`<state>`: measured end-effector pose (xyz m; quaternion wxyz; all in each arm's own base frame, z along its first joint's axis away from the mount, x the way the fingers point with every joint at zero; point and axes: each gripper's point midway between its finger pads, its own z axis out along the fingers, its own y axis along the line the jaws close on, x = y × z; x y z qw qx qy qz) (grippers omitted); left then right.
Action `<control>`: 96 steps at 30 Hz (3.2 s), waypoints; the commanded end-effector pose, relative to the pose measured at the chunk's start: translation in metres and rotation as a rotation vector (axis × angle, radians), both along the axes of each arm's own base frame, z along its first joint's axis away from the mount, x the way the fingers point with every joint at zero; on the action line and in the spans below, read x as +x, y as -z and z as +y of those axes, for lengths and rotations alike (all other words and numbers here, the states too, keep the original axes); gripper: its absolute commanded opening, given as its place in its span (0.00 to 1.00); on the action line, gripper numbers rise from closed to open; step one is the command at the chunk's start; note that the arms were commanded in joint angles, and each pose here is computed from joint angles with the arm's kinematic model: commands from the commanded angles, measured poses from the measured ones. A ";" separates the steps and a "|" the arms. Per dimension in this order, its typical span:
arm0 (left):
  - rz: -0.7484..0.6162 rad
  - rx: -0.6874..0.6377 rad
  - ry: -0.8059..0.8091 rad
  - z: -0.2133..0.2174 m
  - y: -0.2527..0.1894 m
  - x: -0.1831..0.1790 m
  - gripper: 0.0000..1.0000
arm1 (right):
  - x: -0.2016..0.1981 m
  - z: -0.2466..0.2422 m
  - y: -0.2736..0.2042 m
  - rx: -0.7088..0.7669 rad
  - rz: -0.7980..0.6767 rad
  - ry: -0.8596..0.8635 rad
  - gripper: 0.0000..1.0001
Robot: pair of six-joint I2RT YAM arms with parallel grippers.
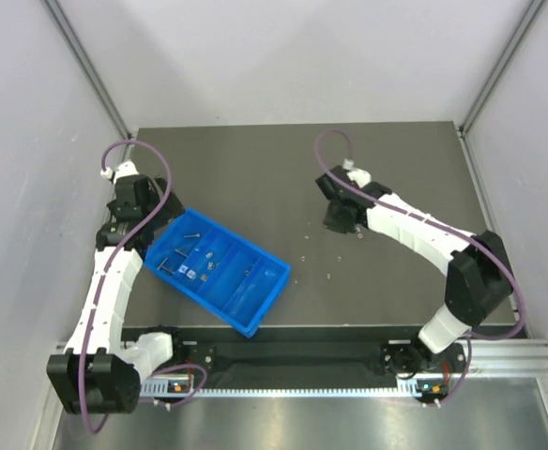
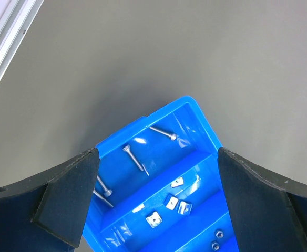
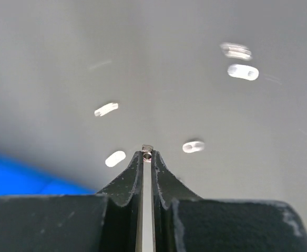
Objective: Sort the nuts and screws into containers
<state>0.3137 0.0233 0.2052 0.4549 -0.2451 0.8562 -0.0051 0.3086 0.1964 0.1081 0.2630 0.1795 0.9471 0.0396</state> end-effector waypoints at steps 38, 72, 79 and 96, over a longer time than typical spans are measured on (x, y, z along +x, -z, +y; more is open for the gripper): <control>-0.114 -0.012 0.029 -0.007 -0.026 0.001 0.99 | -0.040 0.131 -0.102 0.050 -0.278 -0.851 0.72; -0.077 -0.074 0.214 -0.044 -0.007 0.015 0.97 | 0.050 -0.083 0.053 -0.158 -0.029 -0.218 0.45; -0.072 -0.075 0.217 -0.045 -0.006 0.016 0.97 | 0.055 -0.078 0.063 -0.146 -0.004 -0.217 0.42; -0.078 -0.074 0.216 -0.045 -0.008 0.016 0.97 | 0.046 -0.076 0.075 -0.179 0.042 -0.180 0.33</control>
